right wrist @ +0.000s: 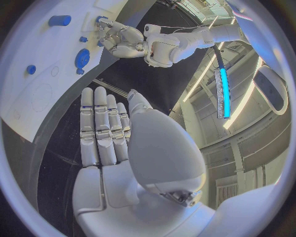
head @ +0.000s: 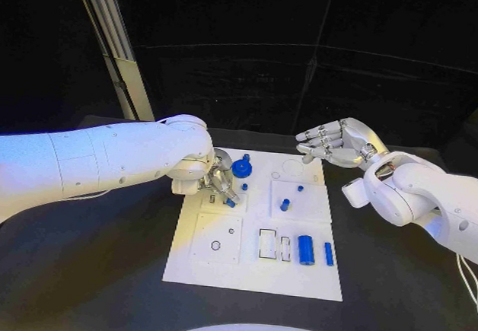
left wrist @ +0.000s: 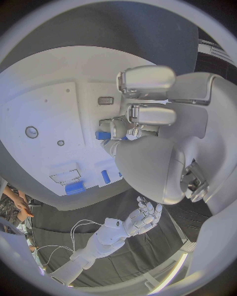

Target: Assemble the parts on the task board

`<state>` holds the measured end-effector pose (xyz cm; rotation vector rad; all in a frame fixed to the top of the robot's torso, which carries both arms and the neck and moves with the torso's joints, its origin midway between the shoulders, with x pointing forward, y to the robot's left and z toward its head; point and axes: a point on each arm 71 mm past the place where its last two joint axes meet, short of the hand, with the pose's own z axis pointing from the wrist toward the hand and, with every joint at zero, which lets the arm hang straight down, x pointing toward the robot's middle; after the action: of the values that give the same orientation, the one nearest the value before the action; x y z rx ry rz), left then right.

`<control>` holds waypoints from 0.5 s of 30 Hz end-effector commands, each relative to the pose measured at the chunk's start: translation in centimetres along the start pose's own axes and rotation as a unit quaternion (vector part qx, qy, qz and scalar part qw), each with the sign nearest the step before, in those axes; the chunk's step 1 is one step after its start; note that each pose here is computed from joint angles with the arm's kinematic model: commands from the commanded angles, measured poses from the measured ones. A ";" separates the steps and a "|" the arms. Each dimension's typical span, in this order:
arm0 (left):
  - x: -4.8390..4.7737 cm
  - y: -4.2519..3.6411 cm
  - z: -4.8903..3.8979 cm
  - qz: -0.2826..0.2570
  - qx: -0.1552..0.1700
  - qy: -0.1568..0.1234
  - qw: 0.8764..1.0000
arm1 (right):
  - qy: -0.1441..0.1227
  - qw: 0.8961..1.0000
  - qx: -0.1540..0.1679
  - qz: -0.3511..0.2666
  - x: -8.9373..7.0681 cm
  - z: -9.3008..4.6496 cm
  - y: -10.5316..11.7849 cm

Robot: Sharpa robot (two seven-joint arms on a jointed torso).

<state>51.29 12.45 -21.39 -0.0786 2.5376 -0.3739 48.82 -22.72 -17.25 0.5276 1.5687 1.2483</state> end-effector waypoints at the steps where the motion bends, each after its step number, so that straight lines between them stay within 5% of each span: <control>1: -0.07 -0.12 -0.18 -0.017 0.023 -0.016 0.999 | 0.005 1.000 -0.005 0.001 0.0 0.1 0.2; 15: -0.17 0.81 -1.36 -0.047 0.046 -0.098 0.993 | 0.005 1.000 -0.005 0.000 -0.3 -0.1 -0.1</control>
<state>50.36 13.63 -20.93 -0.1630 2.4234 -0.4660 48.91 -23.09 -17.34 0.5284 1.5725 1.2433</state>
